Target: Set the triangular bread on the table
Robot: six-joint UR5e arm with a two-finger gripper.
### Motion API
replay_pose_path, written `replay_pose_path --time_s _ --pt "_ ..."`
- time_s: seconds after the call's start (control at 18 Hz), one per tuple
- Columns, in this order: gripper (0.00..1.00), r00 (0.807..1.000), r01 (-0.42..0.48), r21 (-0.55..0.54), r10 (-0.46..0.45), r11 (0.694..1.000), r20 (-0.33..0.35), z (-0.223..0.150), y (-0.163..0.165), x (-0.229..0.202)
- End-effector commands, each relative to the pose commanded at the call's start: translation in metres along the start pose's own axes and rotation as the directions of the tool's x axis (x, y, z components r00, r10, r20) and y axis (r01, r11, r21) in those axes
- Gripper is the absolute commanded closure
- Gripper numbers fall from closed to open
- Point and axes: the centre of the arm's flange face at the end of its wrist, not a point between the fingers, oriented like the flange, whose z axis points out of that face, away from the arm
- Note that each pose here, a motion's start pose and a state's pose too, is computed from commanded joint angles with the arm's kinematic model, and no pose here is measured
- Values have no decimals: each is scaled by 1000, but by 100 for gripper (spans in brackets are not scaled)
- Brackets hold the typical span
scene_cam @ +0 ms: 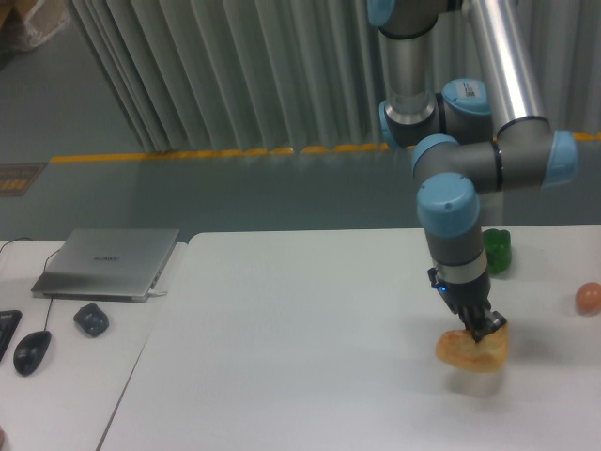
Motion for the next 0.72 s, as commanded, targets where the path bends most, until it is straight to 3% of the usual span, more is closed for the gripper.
replay_pose_path --time_s 0.11,0.17,0.22,0.28,0.44,0.72 --pt "76 1000 -1 1 1 1000 1 -1 -1 0" --pt "65 1000 -1 1 1 1000 1 -1 0 0" --pt "16 1000 -5 -1 5 1000 6 -1 -1 -1" --pt "0 1000 -6 -32 7 999 21 2 1 -2" --pt "0 998 -26 -63 29 998 48 -1 -5 4" --pt "0 998 6 14 -6 1000 55 -32 10 -5"
